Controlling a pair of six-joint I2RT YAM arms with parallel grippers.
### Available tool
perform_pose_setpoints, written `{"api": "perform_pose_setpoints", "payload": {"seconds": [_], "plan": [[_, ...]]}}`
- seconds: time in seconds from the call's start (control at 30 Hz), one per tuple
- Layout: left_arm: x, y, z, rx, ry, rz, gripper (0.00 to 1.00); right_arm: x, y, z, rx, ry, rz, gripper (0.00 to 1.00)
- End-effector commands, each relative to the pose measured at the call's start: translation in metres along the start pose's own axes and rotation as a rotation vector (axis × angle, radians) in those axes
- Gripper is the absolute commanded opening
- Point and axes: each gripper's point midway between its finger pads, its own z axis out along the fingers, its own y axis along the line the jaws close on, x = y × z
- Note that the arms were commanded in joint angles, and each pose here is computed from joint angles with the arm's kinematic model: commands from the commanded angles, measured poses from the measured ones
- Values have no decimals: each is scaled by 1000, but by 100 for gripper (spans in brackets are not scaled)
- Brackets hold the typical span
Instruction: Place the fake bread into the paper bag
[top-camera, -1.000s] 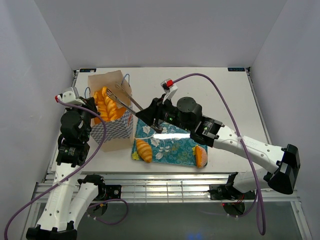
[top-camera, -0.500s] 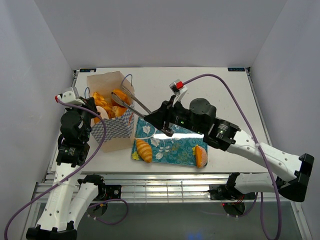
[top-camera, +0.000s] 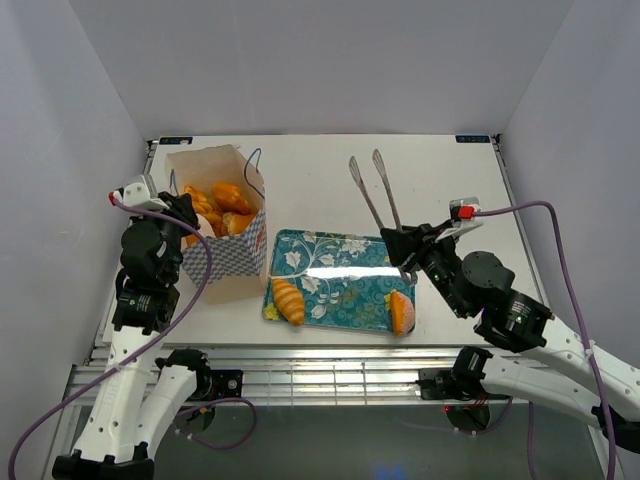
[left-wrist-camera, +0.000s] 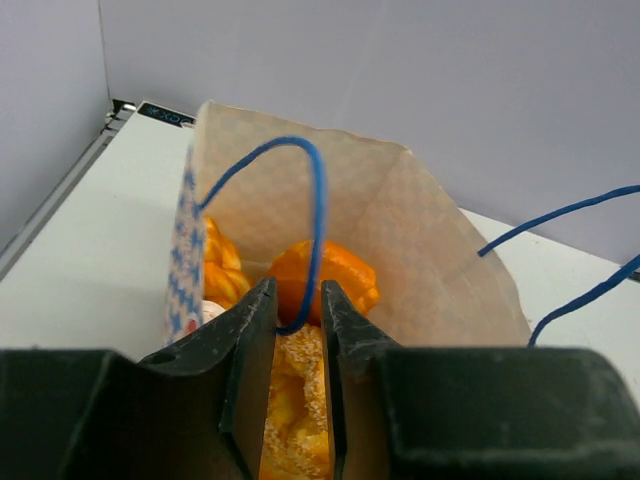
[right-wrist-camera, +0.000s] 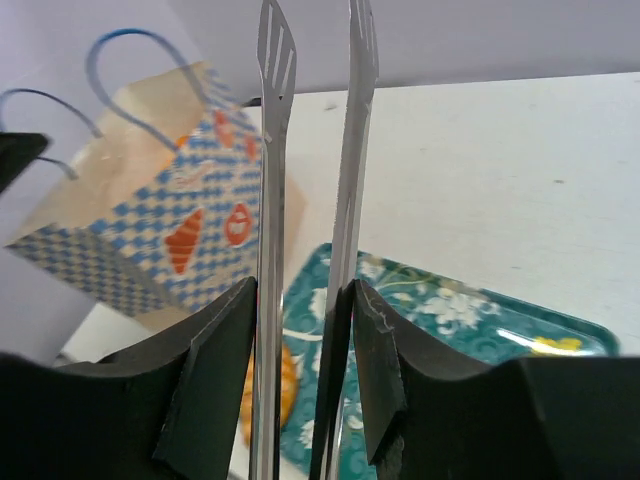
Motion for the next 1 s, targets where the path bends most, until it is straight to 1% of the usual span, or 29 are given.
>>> {"api": "perform_pose_setpoints", "payload": {"seconds": [0.0, 0.03, 0.07, 0.1, 0.17, 0.2, 0.23, 0.27, 0.3, 0.37, 0.4, 0.43, 0.47, 0.6, 0.63, 0.67, 0.7, 0.73, 0.77, 0.8, 0.83, 0.97], "plan": [[-5, 1, -4, -4, -18, -4, 36, -9, -55, -10, 255, -114, -31, 48], [-6, 1, -5, -5, -20, -6, 41, -5, -65, -12, 294, -117, -51, 48], [-6, 2, -5, -10, -22, -4, 48, 4, -81, -15, 365, -121, -70, 48], [-6, 2, -5, -12, -21, -4, 51, 6, -90, -19, 397, -128, -75, 48], [-9, 5, -5, -29, -24, -2, 58, 19, -114, -25, 506, -151, -56, 48], [-9, 6, -5, -38, -22, -2, 64, 21, -120, -29, 528, -164, -40, 48], [-9, 8, -6, -49, -21, -5, 79, 24, -128, -31, 563, -183, -10, 48], [-11, 10, -6, -60, -27, -6, 96, 33, -141, -35, 616, -188, -21, 48], [-11, 11, -6, -64, -29, -8, 98, 37, -148, -37, 643, -197, -13, 48], [-12, 11, -8, -67, -34, -12, 98, 46, -162, -37, 684, -208, 19, 48], [-12, 11, -8, -67, -36, -16, 98, 56, -170, -36, 699, -190, 15, 48], [-13, 11, -8, -68, -38, -16, 98, 57, -185, -37, 744, -198, 28, 48], [-14, 12, -9, -68, -42, -18, 98, 68, -187, -29, 716, -153, 51, 48], [-18, 13, -12, -75, -57, -26, 98, 93, -226, -9, 720, -21, 116, 48], [-18, 13, -13, -75, -60, -27, 98, 89, -237, -3, 687, -12, 170, 48], [-19, 13, -13, -76, -63, -28, 98, 99, -248, 2, 690, 35, 193, 48], [-20, 14, -14, -81, -66, -27, 98, 94, -270, -3, 731, 26, 222, 49], [-20, 15, -14, -83, -67, -28, 98, 94, -267, 5, 668, 49, 240, 49], [-21, 15, -15, -86, -72, -28, 98, 104, -278, 6, 691, 89, 248, 49], [-23, 15, -16, -86, -78, -30, 98, 103, -289, 4, 719, 99, 239, 50], [-24, 16, -17, -87, -81, -29, 98, 100, -292, 6, 724, 104, 226, 50], [-26, 14, -19, -73, -88, -32, 98, 116, -307, 11, 761, 188, 204, 52]]}}
